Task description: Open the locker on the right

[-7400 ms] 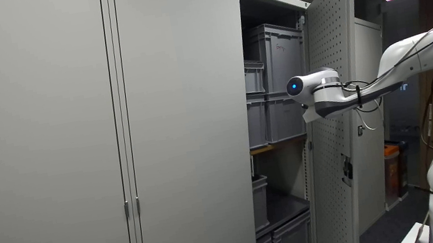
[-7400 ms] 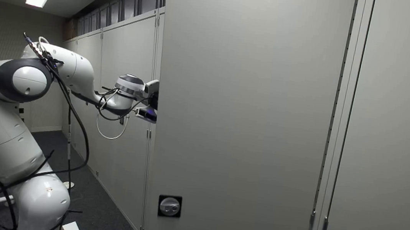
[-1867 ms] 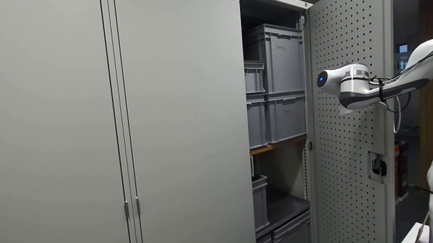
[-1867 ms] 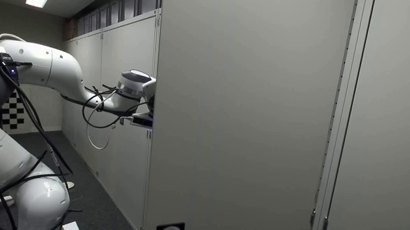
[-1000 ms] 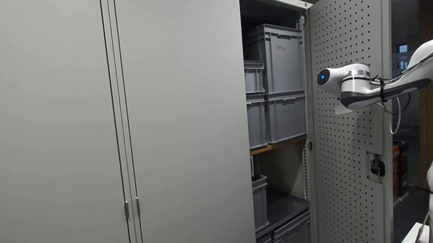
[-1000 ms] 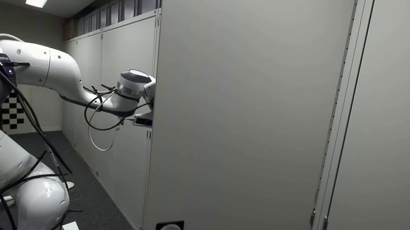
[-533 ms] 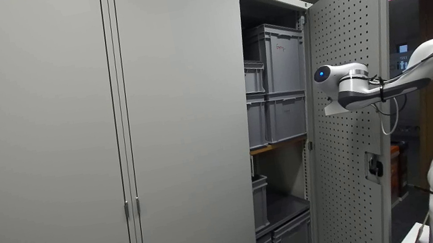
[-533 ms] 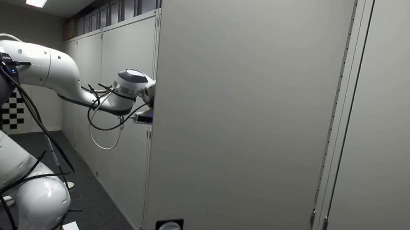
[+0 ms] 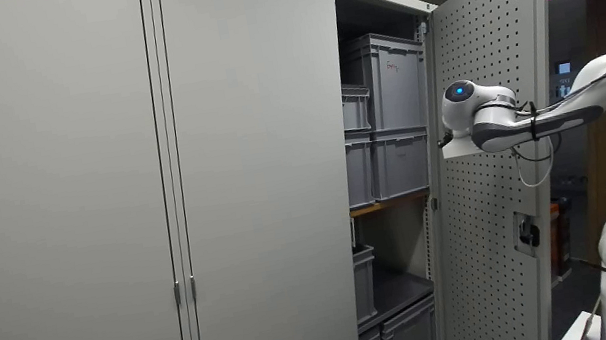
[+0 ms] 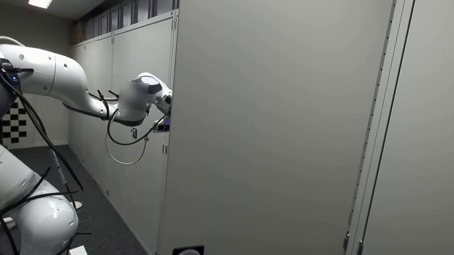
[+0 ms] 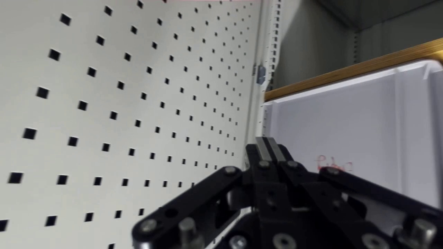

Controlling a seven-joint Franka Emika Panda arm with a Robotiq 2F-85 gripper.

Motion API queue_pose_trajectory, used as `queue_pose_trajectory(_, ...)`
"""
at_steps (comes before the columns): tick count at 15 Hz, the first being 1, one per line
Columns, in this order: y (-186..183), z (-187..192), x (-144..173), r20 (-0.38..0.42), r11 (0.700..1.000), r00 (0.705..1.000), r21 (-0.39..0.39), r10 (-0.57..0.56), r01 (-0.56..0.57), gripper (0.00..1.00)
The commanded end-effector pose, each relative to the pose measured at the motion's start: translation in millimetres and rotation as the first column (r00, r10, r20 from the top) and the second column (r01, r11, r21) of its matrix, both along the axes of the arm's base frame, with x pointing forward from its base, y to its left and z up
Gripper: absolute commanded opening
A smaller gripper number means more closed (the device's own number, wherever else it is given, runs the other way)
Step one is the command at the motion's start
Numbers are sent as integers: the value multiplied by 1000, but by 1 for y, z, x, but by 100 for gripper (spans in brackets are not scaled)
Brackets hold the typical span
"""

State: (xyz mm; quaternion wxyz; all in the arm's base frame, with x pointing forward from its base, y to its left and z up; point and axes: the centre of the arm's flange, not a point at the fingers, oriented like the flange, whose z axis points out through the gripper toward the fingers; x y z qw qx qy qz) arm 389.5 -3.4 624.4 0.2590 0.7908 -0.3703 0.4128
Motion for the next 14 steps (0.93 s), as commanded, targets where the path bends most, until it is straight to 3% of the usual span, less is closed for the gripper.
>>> queue_pose_trajectory(1, 1, 14, -2, -11, 980, 982, 68, 190, -189, 0)
queue_pose_trajectory(4, 4, 20, -1, -17, 933, 941, 134, 338, -333, 0)
queue_pose_trajectory(7, 6, 25, -2, -22, 862, 879, 210, 476, -461, 0)
queue_pose_trajectory(14, 6, 31, -7, -44, 706, 736, 328, 675, -628, 0)
